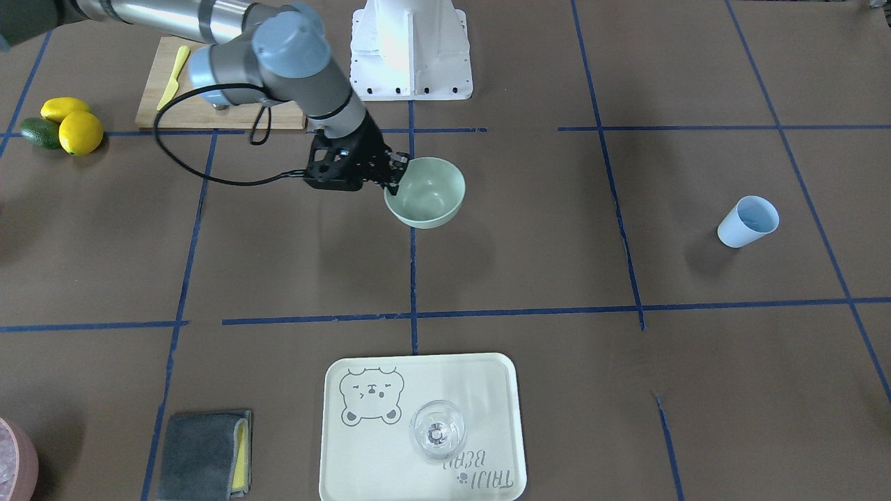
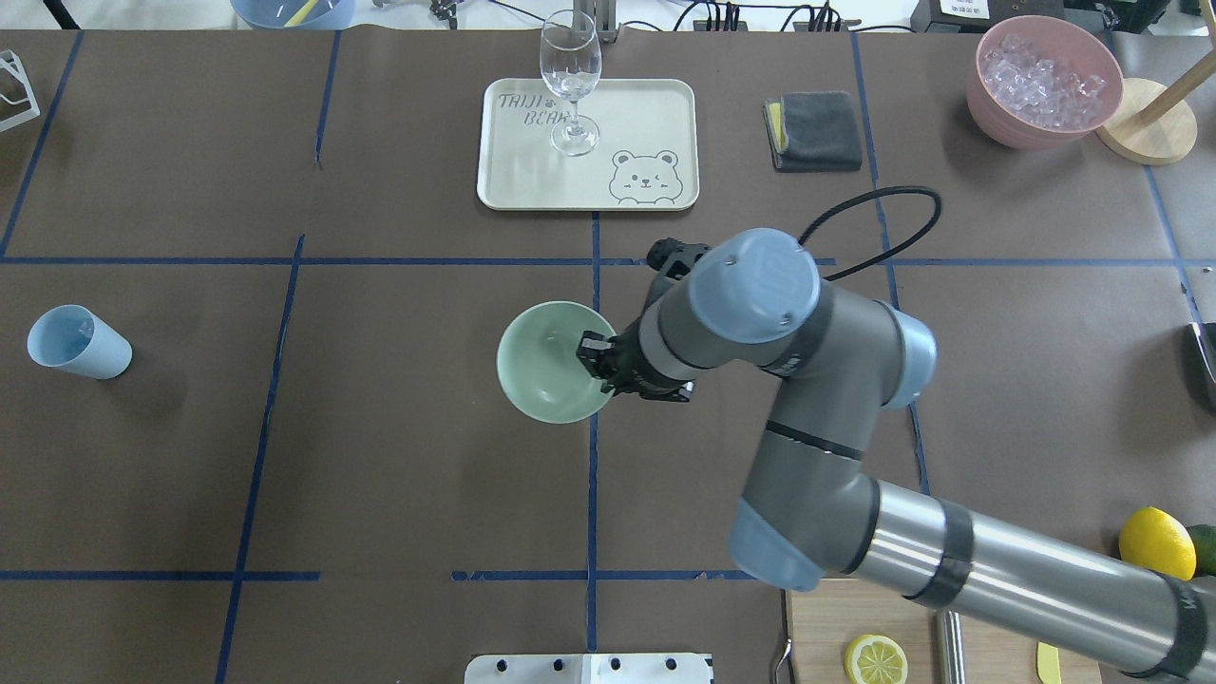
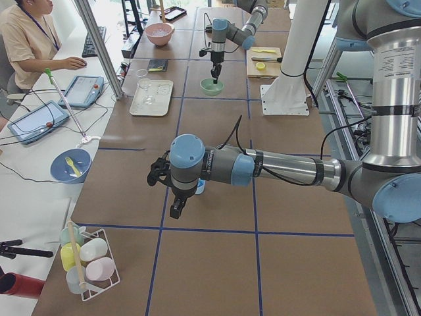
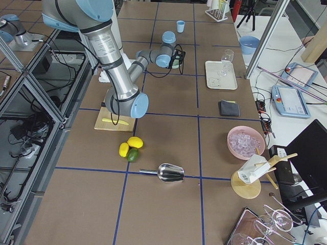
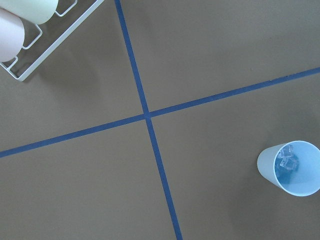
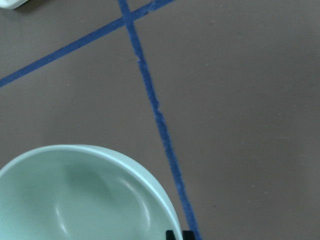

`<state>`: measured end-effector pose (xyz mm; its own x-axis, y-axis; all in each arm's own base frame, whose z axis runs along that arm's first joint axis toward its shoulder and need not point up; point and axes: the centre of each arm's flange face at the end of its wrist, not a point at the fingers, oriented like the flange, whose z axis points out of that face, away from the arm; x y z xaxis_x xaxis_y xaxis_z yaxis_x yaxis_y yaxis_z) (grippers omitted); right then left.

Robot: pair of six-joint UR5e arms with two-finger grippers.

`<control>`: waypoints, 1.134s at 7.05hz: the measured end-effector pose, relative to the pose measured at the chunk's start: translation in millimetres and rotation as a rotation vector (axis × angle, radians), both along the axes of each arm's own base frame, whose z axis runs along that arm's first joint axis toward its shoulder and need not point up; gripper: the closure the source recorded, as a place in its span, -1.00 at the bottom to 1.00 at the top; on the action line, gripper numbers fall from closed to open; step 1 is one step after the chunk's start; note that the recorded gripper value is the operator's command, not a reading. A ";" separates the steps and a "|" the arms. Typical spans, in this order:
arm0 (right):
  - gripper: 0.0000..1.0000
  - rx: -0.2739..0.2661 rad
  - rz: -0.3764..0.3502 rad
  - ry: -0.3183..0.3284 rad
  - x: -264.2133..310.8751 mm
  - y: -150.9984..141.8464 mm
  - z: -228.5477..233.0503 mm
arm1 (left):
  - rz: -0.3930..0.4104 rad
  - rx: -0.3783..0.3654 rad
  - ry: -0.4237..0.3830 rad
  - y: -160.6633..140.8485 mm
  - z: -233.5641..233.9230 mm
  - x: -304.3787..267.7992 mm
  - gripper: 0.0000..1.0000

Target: Pour ice into bowl

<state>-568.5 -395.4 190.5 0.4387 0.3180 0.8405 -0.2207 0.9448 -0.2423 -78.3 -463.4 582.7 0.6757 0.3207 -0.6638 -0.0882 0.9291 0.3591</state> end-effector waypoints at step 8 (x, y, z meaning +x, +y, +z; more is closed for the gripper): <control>-1.00 -0.023 0.046 0.054 -66.2 -2.3 -30.5 | 0.032 0.096 0.069 -6.8 -15.5 39.8 -1.00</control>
